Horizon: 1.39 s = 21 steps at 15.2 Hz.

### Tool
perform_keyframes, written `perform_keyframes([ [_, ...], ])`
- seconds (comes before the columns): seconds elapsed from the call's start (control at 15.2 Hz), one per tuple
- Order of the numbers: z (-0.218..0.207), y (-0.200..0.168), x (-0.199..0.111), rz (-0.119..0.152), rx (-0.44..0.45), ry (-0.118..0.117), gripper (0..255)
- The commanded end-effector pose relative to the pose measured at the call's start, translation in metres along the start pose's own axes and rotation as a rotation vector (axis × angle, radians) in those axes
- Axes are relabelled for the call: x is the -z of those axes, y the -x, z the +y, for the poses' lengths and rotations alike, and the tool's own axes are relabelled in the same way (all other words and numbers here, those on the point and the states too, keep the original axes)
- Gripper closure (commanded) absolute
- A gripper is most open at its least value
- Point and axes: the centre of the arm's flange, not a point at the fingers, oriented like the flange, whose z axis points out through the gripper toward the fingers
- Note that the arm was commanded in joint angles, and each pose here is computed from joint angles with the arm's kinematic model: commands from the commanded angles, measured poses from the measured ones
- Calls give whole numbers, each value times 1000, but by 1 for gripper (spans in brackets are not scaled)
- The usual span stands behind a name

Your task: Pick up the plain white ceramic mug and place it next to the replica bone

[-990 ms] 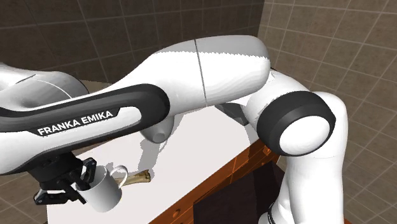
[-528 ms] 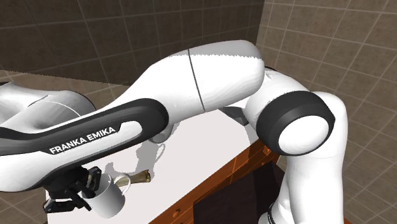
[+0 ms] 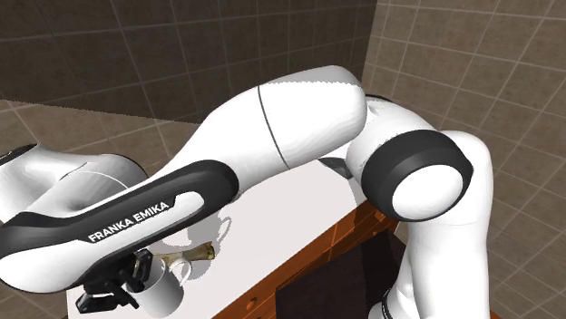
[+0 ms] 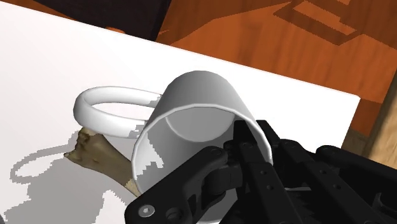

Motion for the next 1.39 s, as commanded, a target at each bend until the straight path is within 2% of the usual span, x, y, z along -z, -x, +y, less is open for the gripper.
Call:
perform_keyframes([
  [0.0, -1, -3, -11, 1, 0, 0, 255],
  [0.73, -2, -13, -69, 1, 0, 0, 255],
  [1.19, -2, -13, -69, 1, 0, 0, 255],
  [1.25, -2, -13, -69, 1, 0, 0, 0],
  [1.32, -2, -13, -69, 1, 0, 0, 0],
])
